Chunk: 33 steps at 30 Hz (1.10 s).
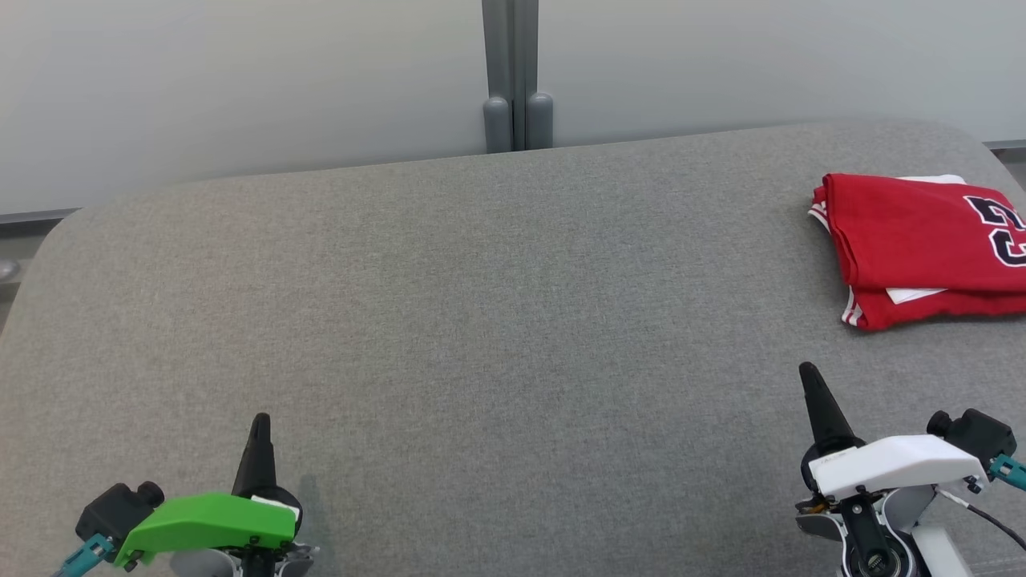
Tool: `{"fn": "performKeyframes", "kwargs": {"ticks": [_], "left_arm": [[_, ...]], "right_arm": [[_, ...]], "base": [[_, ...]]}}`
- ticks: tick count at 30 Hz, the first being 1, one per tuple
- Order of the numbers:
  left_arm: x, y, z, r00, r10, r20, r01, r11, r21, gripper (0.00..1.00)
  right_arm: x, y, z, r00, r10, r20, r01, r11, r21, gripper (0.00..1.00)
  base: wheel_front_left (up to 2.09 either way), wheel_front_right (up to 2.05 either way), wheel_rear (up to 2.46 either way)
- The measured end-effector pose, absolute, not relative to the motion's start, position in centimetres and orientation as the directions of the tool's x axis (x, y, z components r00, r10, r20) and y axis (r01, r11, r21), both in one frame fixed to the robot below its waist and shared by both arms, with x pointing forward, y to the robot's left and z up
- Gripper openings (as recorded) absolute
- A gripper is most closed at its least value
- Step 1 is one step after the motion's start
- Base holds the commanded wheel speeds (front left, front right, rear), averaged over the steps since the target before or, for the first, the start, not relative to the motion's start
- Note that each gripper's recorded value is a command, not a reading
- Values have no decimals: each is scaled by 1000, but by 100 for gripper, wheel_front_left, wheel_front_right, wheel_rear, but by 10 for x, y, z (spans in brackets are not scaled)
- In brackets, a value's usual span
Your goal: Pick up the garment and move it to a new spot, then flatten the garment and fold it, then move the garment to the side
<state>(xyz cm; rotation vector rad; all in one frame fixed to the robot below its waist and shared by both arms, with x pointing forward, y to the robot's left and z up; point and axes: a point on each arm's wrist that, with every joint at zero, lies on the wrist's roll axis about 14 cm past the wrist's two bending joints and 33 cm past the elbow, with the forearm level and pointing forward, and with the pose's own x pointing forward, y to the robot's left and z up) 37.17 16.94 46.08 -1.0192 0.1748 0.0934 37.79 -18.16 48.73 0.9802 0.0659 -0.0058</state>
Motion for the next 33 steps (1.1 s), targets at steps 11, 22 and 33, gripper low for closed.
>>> {"fn": "performKeyframes", "kwargs": {"ticks": [11, 22, 33], "left_arm": [[375, 175, 467, 985, -9, -171, -151, 426, -892, 0], [378, 179, 473, 989, -14, -147, -134, 331, -934, 0], [381, 183, 480, 993, -17, -117, -110, 246, -963, 0]], "right_arm": [[380, -186, 489, 998, 16, -58, 44, 457, 888, 0], [382, -189, 492, 999, 11, -53, 45, 360, 932, 0], [383, -192, 495, 999, 7, -45, 41, 268, 962, 0]], "base": [[0, 0, 0], [0, 0, 0], [0, 0, 0]]}}
